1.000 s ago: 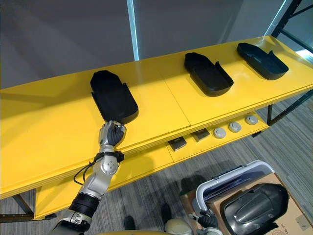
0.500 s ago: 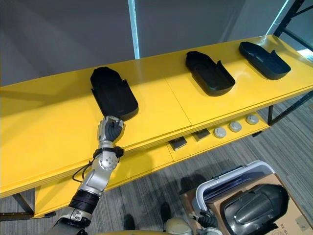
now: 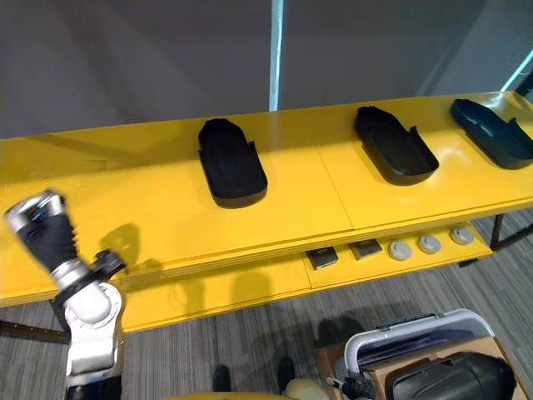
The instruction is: Walk over and take plastic housings, then place them on the shelf
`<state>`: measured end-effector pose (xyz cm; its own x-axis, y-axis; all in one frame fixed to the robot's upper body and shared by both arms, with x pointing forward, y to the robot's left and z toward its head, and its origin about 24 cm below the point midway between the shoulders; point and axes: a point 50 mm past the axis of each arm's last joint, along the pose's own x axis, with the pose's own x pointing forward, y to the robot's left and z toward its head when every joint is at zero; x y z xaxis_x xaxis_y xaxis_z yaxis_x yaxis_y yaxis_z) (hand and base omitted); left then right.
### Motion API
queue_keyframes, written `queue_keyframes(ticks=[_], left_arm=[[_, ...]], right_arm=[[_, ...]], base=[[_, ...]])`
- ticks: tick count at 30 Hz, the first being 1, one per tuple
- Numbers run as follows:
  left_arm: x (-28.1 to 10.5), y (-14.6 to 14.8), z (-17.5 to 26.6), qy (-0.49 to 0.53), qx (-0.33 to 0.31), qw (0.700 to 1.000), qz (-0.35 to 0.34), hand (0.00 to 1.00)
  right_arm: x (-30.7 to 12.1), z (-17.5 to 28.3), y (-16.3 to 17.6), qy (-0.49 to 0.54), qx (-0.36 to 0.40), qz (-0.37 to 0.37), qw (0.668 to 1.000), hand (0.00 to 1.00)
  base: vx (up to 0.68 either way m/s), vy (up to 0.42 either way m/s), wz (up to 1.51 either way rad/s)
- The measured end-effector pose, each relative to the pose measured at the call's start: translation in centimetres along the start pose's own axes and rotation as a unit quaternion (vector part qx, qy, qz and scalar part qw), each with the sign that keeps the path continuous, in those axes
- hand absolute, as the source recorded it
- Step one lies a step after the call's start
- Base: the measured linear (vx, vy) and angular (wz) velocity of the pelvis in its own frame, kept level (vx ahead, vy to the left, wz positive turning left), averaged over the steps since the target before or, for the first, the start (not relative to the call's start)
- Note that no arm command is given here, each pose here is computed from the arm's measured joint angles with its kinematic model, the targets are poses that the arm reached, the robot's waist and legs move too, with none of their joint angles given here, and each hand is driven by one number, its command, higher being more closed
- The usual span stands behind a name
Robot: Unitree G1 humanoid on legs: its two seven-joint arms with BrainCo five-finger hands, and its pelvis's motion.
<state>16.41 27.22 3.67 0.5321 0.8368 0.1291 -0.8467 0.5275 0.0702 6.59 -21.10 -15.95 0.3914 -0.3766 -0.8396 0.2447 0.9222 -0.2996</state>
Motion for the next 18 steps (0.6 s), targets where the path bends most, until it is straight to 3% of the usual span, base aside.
queue_keyframes(ticks=[5,6,11,18], left_arm=[[-2.8,1.0,-7.6,0.181,0.07,0.979,-0.054,1.0],[-3.6,1.1,-8.9,0.213,0.086,0.971,-0.068,0.0],[-9.0,2.6,-15.0,0.379,0.152,0.901,-0.148,0.0],[-11.5,2.2,-16.5,0.414,0.199,0.86,-0.223,0.0]], right_arm=[[-0.4,2.9,1.2,-0.067,0.011,0.023,0.997,0.0],[-0.4,3.4,1.5,-0.077,0.01,0.029,0.997,0.0],[-0.7,3.8,3.1,-0.082,0.017,0.051,0.995,0.0],[-0.2,3.5,2.8,-0.065,0.017,0.045,0.997,0.0]], base=[[-0.05,0.006,0.05],[-0.02,0.01,0.08],[0.0,0.004,0.03],[0.05,0.006,-0.15]])
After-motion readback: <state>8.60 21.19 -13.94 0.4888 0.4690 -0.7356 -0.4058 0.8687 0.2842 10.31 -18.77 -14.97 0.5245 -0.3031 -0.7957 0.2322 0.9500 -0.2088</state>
